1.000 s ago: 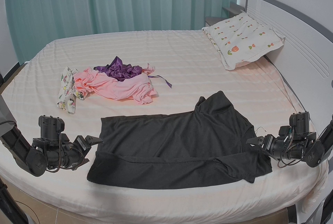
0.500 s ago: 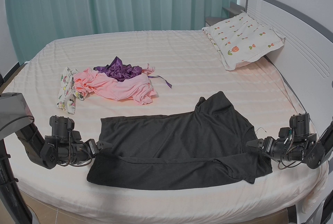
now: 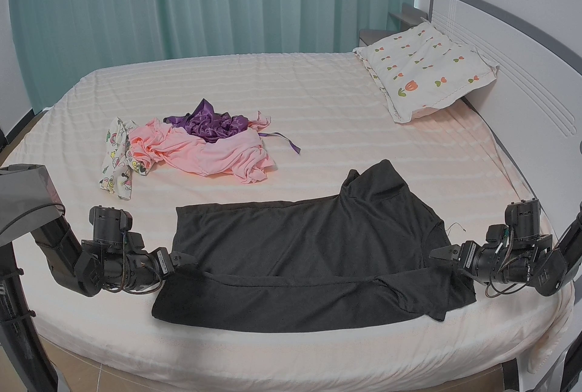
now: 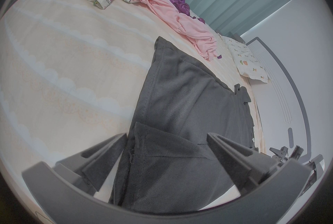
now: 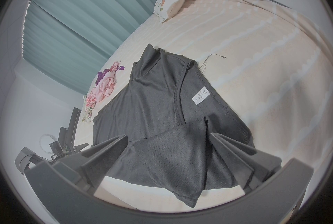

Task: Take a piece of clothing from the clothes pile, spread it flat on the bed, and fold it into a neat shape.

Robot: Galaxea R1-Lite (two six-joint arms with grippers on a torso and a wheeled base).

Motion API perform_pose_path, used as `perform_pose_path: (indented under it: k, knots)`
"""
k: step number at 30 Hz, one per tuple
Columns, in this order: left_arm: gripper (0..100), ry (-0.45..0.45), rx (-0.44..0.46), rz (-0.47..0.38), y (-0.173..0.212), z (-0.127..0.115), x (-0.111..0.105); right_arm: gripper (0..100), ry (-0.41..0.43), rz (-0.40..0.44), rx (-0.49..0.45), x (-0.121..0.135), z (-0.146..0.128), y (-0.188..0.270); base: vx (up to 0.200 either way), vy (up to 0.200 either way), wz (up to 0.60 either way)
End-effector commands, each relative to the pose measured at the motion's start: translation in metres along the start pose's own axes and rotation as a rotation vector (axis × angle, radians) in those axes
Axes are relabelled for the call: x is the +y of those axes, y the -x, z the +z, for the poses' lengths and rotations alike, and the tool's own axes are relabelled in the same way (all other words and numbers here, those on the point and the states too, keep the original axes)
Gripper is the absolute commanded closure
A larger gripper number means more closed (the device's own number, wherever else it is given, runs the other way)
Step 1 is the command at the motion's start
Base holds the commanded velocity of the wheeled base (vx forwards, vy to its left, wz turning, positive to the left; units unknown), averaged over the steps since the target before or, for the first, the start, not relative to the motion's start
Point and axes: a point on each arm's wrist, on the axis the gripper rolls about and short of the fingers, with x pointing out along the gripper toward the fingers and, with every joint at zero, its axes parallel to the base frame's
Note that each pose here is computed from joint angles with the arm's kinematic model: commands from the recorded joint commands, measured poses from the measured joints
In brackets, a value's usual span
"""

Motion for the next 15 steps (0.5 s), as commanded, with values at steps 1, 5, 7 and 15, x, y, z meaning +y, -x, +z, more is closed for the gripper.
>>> perform_pose_path:
  k: [1, 5, 7, 15]
  knots:
    - [100, 0.003, 0.005, 0.005, -0.001, -0.002, 0.001, 0, -0.001, -0.001, 0.003, 0.0, 0.0, -0.001, 0.0, 0.0, 0.0]
    - [100, 0.007, 0.012, 0.013, 0.007, -0.007, 0.002, 0, 0.001, -0.004, -0.005, -0.001, 0.001, 0.0, 0.0, 0.0, 0.0]
    - [100, 0.007, 0.01, 0.012, 0.01, -0.008, 0.001, 0, 0.01, -0.007, -0.008, -0.002, 0.002, 0.0, 0.0, 0.0, 0.0]
    - [100, 0.007, 0.008, 0.019, 0.014, -0.01, 0.001, 0, 0.097, -0.049, -0.014, -0.02, 0.013, -0.009, 0.0, 0.0, 0.0]
